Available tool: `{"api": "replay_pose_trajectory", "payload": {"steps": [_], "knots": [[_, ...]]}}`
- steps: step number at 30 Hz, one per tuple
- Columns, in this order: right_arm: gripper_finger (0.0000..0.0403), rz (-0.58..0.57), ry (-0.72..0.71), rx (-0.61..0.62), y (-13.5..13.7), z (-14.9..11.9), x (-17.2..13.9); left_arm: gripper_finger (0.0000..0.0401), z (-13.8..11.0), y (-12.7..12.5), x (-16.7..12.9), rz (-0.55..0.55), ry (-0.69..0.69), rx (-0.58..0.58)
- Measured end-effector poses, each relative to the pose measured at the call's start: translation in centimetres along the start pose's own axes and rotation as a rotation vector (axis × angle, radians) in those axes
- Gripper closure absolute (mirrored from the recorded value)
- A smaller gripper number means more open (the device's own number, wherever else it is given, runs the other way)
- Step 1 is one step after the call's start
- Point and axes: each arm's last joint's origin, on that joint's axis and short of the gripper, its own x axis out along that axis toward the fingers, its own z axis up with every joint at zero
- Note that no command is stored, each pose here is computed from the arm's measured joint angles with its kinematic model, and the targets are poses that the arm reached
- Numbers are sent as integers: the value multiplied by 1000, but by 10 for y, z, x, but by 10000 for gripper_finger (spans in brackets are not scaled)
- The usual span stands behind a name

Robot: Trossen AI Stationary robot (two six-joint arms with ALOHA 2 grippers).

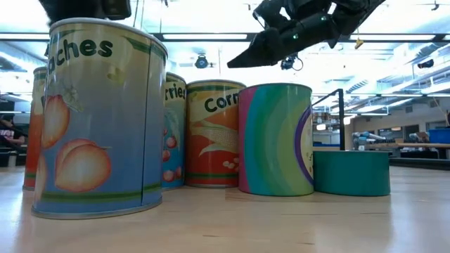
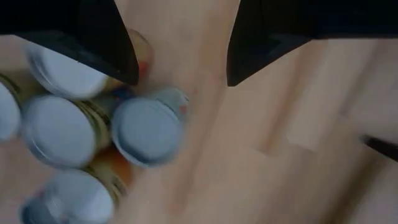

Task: Pick and place cans onto a shelf
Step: Adjust the canned pineapple

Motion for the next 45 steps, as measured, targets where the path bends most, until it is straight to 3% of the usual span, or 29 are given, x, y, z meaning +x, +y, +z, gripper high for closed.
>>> {"api": "replay_pose_trajectory", "payload": {"steps": [8,17,26,31,39,45], "knots": [[30,57,-23,18,22,6,0,152,-17,-30,0,-56,95,-96],[30,35,28,-47,41,3,-1,152,0,-77,-7,27,239,-94],[30,20,51,-78,50,4,-2,121,-21,-118,9,43,378,-233],[30,17,32,-74,49,6,-2,89,-36,-126,21,100,405,-206],[30,51,28,-33,51,5,-2,86,-42,-126,40,227,295,-142],[30,75,18,-26,51,6,-2,85,-35,-124,52,248,263,-249]]}}
